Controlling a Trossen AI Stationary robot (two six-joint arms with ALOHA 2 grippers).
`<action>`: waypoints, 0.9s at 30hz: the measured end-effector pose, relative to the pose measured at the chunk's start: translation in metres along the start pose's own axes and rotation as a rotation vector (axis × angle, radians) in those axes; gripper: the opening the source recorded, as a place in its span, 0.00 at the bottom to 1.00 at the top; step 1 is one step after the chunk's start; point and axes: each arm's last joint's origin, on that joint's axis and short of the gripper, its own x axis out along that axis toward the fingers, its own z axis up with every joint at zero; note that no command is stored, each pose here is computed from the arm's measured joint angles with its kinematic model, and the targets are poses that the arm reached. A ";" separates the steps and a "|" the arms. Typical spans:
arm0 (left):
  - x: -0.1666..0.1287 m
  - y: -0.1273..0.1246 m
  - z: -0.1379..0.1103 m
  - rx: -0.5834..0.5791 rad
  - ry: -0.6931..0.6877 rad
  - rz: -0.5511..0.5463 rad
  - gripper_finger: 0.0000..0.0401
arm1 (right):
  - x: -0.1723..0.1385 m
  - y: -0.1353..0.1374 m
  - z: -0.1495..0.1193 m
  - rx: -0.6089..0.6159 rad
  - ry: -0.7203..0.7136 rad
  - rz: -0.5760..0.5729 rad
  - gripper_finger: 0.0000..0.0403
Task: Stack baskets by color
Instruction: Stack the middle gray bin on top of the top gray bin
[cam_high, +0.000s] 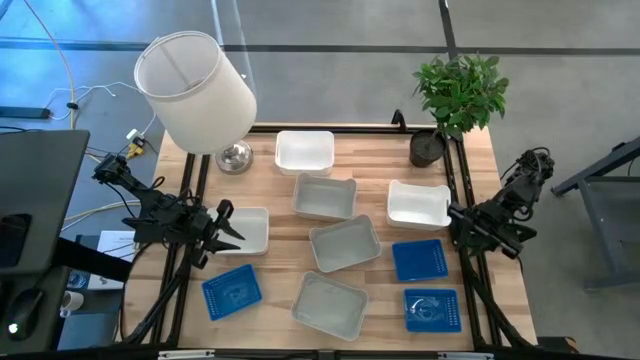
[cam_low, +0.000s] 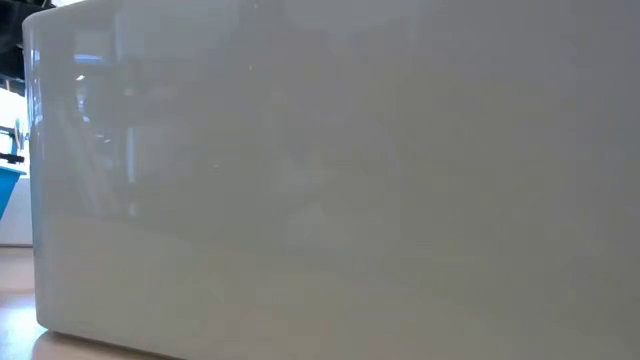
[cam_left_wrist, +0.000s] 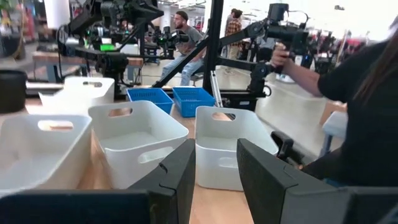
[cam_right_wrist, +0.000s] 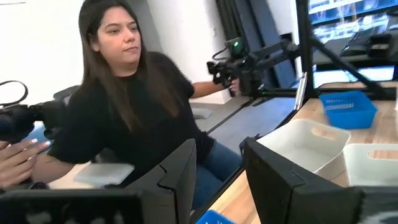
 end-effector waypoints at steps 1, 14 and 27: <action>0.000 0.000 0.000 -0.020 -0.003 -0.001 0.26 | 0.000 0.000 0.001 0.001 -0.009 -0.015 0.31; 0.000 0.000 0.001 -0.058 -0.006 -0.001 0.26 | -0.002 -0.006 0.012 -0.075 -0.166 -0.279 0.31; 0.000 0.000 0.001 -0.058 -0.006 -0.001 0.26 | -0.001 -0.009 0.031 -0.181 -0.347 -0.551 0.31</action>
